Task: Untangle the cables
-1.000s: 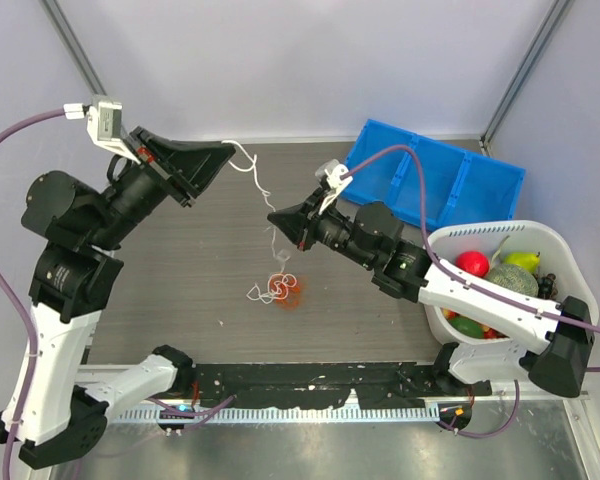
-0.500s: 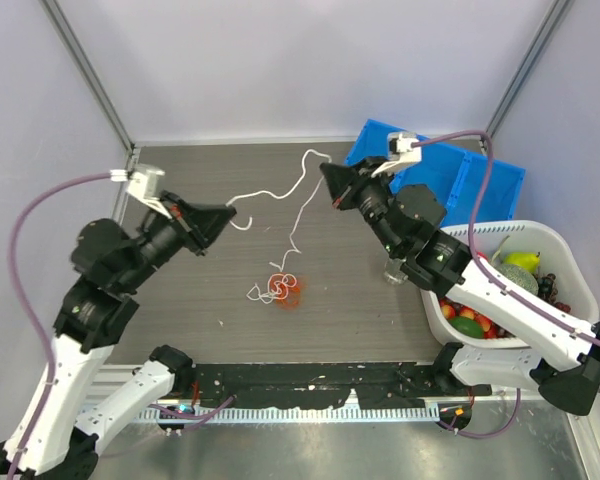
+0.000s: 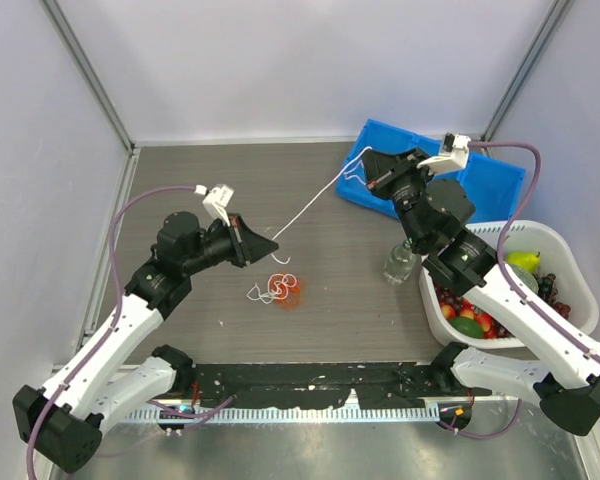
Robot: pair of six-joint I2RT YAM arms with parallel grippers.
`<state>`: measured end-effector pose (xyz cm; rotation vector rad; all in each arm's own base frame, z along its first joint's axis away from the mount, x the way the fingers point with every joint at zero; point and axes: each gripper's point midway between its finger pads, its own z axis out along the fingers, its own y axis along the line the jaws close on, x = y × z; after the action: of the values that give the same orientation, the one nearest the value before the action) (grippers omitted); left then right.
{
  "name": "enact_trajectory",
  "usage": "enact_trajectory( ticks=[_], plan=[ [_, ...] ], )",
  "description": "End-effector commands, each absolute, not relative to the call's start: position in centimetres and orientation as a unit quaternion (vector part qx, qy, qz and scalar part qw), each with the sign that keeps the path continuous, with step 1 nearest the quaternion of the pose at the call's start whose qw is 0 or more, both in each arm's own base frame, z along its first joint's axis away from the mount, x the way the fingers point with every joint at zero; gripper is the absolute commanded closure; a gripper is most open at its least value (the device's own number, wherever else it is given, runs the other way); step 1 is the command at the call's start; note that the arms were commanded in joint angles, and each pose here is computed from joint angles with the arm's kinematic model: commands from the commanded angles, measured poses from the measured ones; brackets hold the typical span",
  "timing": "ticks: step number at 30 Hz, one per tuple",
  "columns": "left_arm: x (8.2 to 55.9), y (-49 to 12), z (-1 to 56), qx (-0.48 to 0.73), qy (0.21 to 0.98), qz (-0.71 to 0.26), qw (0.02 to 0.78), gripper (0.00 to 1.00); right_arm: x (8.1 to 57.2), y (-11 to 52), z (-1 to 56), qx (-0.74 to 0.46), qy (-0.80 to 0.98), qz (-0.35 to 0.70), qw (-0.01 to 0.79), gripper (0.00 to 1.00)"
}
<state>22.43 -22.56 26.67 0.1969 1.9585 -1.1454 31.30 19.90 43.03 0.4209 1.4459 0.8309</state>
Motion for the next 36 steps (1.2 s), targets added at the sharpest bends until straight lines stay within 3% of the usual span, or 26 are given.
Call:
enact_trajectory(
  ticks=[1,3,7,9,10,11,17,27,36],
  plan=[
    [22.7,-23.6,26.5,0.082,0.773,-0.482,0.405,0.99,30.7,17.9,47.1,0.235,0.57,0.418,0.667,0.99],
    [23.1,-23.8,26.4,0.081,0.775,-0.478,0.405,0.87,30.7,18.2,47.0,0.231,0.571,0.42,0.667,0.99],
    [23.4,-23.8,27.9,0.095,0.766,-0.476,0.421,0.41,32.2,18.2,46.9,0.215,0.592,0.386,0.674,0.99],
    [23.4,-23.3,29.1,0.102,0.761,-0.467,0.44,0.28,33.1,18.4,47.0,0.197,0.601,0.375,0.678,0.99],
    [23.4,-23.1,29.6,0.103,0.759,-0.461,0.449,0.16,33.5,18.7,46.5,0.186,0.612,0.371,0.673,0.99],
    [23.5,-22.7,30.2,0.104,0.756,-0.453,0.461,0.13,33.9,18.8,47.1,0.177,0.614,0.369,0.675,0.99],
    [24.1,-21.7,35.8,0.106,0.718,-0.438,0.53,0.09,35.7,15.7,48.0,0.179,0.624,0.288,0.704,0.99],
    [27.7,-22.3,41.6,0.101,0.691,-0.424,0.577,0.07,39.1,8.7,47.8,0.226,0.62,0.172,0.731,0.99],
    [29.6,-22.3,38.0,0.112,0.721,-0.411,0.547,0.07,42.8,3.4,43.3,0.268,0.642,0.023,0.719,0.99]
  ],
)
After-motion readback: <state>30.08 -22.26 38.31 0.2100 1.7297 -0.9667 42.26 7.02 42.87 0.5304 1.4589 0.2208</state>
